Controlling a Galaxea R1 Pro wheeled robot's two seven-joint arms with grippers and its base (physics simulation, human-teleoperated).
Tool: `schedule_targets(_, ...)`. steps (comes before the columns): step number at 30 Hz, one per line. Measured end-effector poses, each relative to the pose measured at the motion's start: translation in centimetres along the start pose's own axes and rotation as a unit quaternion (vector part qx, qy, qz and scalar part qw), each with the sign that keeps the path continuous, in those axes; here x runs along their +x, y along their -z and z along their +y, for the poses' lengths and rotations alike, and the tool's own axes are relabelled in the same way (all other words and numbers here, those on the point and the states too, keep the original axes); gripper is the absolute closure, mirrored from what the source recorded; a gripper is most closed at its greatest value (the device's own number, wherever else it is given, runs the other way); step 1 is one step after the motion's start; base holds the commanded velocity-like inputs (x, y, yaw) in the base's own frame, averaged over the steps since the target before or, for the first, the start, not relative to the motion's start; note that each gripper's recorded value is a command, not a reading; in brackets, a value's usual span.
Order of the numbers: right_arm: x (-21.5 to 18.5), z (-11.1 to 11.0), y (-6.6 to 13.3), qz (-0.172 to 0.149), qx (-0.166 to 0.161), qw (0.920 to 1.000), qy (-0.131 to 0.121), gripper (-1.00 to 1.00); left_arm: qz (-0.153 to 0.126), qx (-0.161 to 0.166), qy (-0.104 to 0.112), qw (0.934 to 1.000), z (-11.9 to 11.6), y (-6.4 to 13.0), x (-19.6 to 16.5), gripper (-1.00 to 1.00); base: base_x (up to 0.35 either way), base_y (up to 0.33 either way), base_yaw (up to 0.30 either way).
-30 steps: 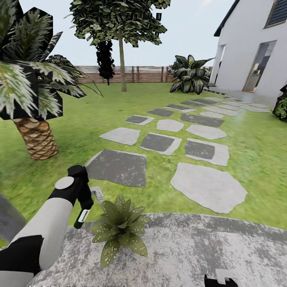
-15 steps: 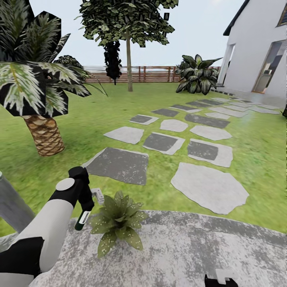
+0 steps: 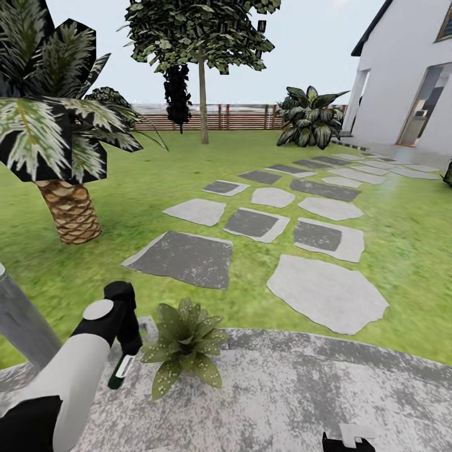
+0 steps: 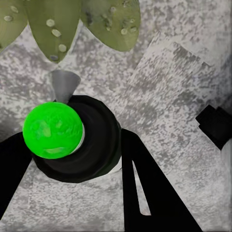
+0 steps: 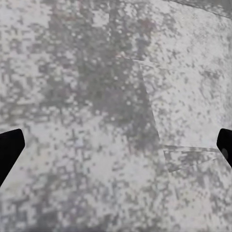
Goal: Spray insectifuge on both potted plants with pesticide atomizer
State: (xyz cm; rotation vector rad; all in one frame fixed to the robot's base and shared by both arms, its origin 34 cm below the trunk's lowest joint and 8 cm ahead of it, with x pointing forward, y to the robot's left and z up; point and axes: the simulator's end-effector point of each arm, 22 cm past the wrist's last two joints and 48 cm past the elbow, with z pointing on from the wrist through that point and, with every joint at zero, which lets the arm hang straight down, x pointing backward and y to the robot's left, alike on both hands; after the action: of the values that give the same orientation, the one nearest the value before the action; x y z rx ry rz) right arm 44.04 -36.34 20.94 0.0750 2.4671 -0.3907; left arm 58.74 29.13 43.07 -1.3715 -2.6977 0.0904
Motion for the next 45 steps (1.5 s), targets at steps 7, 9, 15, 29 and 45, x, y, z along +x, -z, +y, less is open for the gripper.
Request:
schedule_targets(7,0.0,0.0,0.0,0.0,0.0,1.0,0.0,-1.0,-0.021,-0.019,0.053,0.9982,0.6,1.8,-1.8,1.0,0.0,0.0,0.0)
schedule_targets(9,-0.1,0.0,0.0,-0.001,0.0,1.0,0.0,-1.0,-0.032,-0.031,0.062,0.9971,1.5,3.2,-2.6,1.0,0.0,0.0,0.0)
schedule_targets(15,-0.1,0.0,0.0,-0.001,0.0,1.0,0.0,-1.0,-0.039,-0.049,0.069,0.9956,3.0,5.0,-2.7,1.0,0.0,0.0,0.0)
schedule_targets(29,-0.1,0.0,0.0,-0.001,0.0,1.0,0.0,-1.0,-0.005,-0.07,0.099,0.9926,5.6,3.9,4.1,1.0,0.0,0.0,0.0)
schedule_targets(45,0.0,0.2,0.0,0.0,-0.002,1.0,0.001,-1.0,-0.033,0.036,0.141,0.9888,-2.0,-8.2,10.7,1.0,0.0,0.0,0.0)
